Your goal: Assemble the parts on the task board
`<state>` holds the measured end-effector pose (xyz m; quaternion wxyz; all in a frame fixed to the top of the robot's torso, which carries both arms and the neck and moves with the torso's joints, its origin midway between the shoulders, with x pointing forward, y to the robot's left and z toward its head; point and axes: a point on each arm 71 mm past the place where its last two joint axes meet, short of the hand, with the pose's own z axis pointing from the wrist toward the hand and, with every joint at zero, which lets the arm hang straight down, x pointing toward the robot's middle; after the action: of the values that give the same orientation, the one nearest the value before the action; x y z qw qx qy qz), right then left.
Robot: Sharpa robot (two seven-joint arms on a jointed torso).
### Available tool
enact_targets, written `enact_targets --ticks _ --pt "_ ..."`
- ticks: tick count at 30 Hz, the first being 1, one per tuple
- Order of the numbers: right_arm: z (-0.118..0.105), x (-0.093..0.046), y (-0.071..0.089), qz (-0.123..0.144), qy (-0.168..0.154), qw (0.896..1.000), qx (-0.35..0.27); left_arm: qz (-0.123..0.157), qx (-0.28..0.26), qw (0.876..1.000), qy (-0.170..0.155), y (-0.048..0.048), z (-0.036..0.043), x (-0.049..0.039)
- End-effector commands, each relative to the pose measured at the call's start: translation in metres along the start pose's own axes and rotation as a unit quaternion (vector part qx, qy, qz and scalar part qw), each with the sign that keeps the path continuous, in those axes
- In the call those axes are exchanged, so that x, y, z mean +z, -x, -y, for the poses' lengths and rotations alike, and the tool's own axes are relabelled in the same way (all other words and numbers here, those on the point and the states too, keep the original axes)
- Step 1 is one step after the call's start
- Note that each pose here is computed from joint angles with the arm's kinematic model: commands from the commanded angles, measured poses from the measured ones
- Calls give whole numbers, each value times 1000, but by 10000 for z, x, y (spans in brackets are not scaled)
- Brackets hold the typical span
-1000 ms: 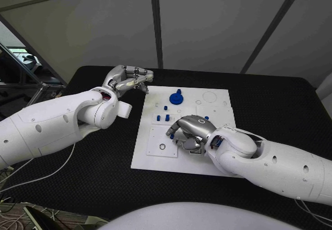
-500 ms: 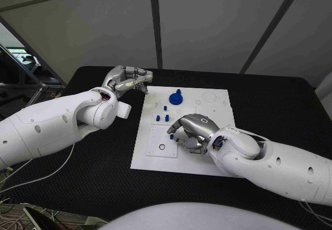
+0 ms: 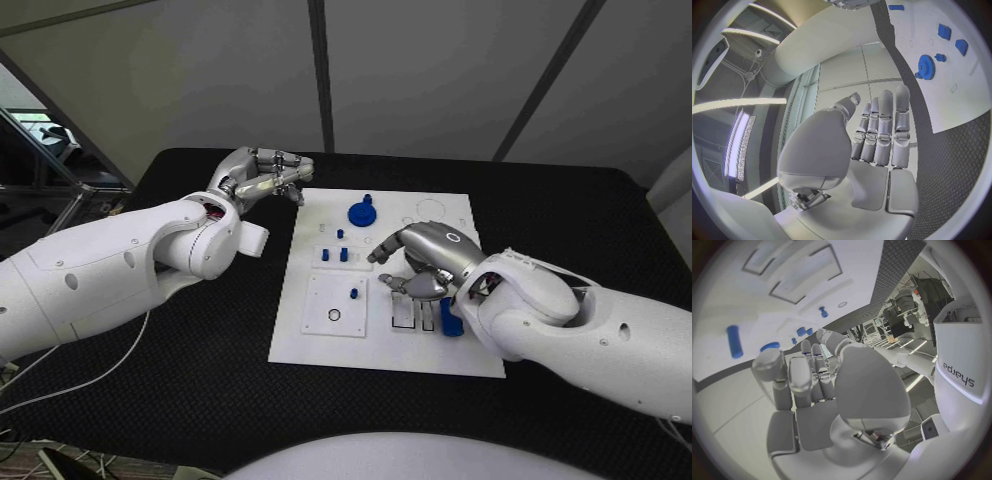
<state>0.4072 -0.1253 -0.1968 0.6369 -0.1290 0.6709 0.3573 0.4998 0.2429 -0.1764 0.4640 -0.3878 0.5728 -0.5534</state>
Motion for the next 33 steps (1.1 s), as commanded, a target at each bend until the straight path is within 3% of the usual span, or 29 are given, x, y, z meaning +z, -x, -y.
enact_targets --ticks 1,10,23,33 --pt "172 -8 100 -30 -30 999 -15 -8 -3 1000 -3 -12 18 -1" --pt "478 -63 282 -37 -66 996 -46 -10 -4 1000 -5 -17 20 -1" --pt "531 -47 218 -85 -82 991 -64 -9 -4 1000 -3 -14 15 4" --pt "578 -30 211 -84 -96 988 -82 -9 -4 1000 -3 -12 13 4"
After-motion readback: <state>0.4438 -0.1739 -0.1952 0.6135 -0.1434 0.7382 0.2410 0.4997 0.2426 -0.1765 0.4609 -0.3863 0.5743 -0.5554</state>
